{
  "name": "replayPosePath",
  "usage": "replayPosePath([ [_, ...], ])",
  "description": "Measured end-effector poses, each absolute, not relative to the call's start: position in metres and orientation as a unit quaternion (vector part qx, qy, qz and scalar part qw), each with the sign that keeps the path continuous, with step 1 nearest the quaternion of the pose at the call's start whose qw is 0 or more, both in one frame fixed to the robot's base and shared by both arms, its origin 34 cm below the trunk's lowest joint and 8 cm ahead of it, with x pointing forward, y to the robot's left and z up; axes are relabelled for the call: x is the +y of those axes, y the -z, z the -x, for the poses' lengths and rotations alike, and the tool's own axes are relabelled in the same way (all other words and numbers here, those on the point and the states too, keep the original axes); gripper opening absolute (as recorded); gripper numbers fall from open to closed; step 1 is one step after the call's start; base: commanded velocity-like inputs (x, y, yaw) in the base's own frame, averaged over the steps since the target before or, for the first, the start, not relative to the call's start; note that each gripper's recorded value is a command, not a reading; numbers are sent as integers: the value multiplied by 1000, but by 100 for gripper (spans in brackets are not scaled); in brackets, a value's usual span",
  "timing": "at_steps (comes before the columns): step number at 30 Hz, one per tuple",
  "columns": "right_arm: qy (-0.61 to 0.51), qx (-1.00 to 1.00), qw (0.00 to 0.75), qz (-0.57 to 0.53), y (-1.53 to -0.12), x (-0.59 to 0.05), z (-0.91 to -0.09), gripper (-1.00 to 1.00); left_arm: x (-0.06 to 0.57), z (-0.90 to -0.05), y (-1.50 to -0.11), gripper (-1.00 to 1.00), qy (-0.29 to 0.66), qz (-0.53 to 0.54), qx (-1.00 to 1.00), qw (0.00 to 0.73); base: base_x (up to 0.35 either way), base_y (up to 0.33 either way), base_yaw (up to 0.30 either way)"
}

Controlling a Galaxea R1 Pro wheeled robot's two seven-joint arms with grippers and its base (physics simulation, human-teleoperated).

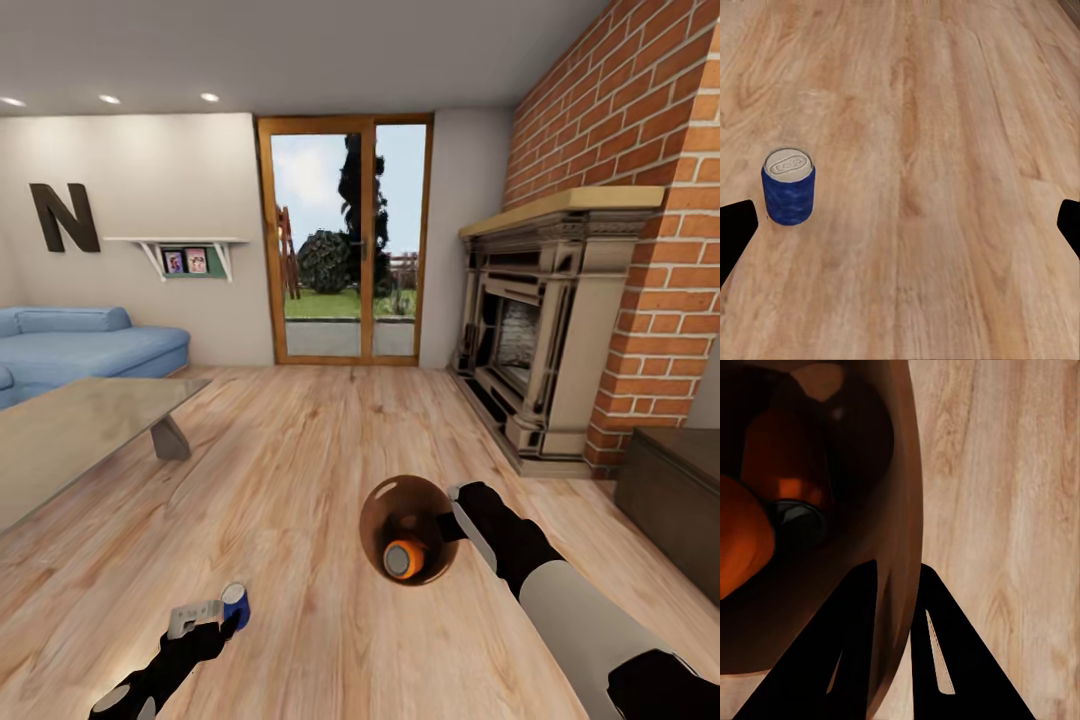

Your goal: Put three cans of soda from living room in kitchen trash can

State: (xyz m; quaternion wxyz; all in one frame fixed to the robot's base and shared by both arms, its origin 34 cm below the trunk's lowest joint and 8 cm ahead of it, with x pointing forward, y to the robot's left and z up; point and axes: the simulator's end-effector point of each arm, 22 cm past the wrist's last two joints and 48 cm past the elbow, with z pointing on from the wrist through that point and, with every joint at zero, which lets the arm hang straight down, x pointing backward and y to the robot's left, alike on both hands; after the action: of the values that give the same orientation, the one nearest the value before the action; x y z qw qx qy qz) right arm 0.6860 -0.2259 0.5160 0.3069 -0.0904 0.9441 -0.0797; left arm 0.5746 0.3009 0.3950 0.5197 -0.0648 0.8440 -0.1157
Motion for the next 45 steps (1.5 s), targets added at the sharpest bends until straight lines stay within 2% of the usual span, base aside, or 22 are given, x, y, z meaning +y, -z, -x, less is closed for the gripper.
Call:
replayPosePath([
  [7, 84, 944, 306, 92, -516, -228, -686, -100, 301, -575, -395, 100, 116, 65, 844, 520, 323, 0, 55],
  [19, 81, 944, 307, 90, -515, -226, -686, -100, 301, -575, -395, 100, 116, 65, 844, 520, 313, 0, 200],
  [45, 82, 944, 306, 92, -515, -225, -686, -100, 307, -574, -394, 100, 105, 72, 845, 519, 232, -36, 8],
])
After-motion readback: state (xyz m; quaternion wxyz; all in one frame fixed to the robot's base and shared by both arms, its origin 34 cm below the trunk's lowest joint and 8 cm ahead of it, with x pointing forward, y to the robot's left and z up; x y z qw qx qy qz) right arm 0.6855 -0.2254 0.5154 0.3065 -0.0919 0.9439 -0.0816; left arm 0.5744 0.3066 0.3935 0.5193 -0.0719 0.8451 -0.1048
